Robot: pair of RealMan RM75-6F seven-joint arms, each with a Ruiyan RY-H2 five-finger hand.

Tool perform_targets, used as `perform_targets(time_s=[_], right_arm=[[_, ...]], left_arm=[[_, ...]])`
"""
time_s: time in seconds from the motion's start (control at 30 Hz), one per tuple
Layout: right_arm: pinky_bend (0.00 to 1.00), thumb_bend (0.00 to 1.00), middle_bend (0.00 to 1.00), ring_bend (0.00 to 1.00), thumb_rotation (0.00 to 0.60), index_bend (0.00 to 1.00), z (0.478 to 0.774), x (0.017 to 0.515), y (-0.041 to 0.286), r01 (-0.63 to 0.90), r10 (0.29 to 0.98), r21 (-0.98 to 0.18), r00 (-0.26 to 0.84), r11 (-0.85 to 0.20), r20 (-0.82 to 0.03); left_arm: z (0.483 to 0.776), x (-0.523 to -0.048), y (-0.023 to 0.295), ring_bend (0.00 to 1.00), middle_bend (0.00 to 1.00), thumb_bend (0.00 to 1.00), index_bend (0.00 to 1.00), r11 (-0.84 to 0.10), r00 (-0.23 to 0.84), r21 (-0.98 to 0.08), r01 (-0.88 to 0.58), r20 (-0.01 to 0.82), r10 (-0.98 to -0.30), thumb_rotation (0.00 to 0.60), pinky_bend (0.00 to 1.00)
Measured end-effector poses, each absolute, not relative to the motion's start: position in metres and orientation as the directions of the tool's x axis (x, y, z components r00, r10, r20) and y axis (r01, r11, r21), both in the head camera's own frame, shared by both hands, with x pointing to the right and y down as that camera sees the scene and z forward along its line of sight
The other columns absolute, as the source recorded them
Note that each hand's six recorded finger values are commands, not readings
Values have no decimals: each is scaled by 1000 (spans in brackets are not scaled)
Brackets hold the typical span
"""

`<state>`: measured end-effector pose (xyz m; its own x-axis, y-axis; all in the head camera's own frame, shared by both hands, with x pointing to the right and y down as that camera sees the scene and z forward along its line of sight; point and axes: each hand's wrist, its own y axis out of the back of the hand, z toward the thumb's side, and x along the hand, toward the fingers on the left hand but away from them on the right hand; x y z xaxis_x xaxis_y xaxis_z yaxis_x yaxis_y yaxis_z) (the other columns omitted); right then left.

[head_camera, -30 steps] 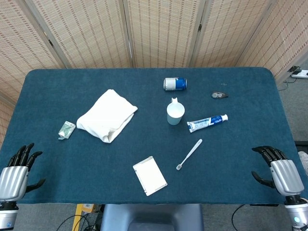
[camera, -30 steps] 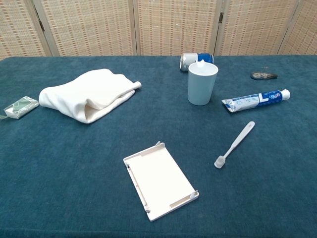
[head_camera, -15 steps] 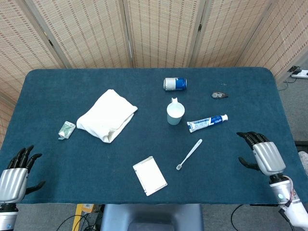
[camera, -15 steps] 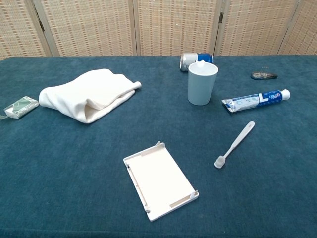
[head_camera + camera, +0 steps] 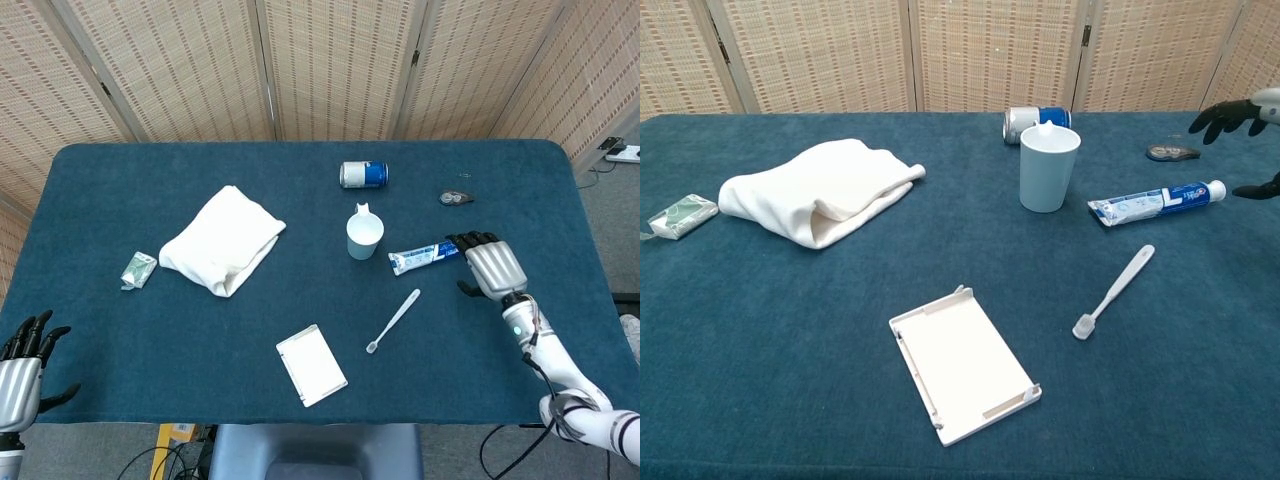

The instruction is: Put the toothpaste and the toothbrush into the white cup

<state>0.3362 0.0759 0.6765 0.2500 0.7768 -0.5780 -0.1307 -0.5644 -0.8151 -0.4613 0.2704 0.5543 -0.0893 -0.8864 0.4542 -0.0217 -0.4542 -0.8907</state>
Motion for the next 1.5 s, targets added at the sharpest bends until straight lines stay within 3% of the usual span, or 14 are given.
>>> perform_targets(time_s=[0.33, 0.7, 1.03, 1.33, 1.5], right_arm=[[261, 205, 231, 178, 600, 176, 736, 311, 52, -266, 733, -761, 216, -592, -645], [261, 228, 273, 178, 600, 197, 768, 282, 46, -334, 703, -726, 212, -601, -679], [268, 256, 380, 182, 600, 371, 777, 284, 47, -346, 715, -731, 199, -589, -670], [362, 333, 585, 357, 600, 646, 770, 279, 47, -309, 751, -782, 241, -541, -615], [384, 341, 629, 409, 600, 700, 763, 282, 50, -268, 770, -810, 260, -522, -583]], left_arm=[[555, -467, 273, 63, 77, 171, 248, -463, -110, -886, -15, 462, -880, 600, 207], [552, -479, 279, 62, 77, 171, 250, -467, -142, -884, -16, 464, -874, 600, 207], [551, -482, 281, 63, 77, 171, 253, -466, -146, -884, -15, 463, -874, 600, 207], [553, -481, 281, 63, 77, 171, 255, -471, -146, -882, -14, 468, -872, 600, 207], [555, -480, 282, 63, 77, 171, 255, -475, -146, -880, -15, 472, -869, 600, 207]])
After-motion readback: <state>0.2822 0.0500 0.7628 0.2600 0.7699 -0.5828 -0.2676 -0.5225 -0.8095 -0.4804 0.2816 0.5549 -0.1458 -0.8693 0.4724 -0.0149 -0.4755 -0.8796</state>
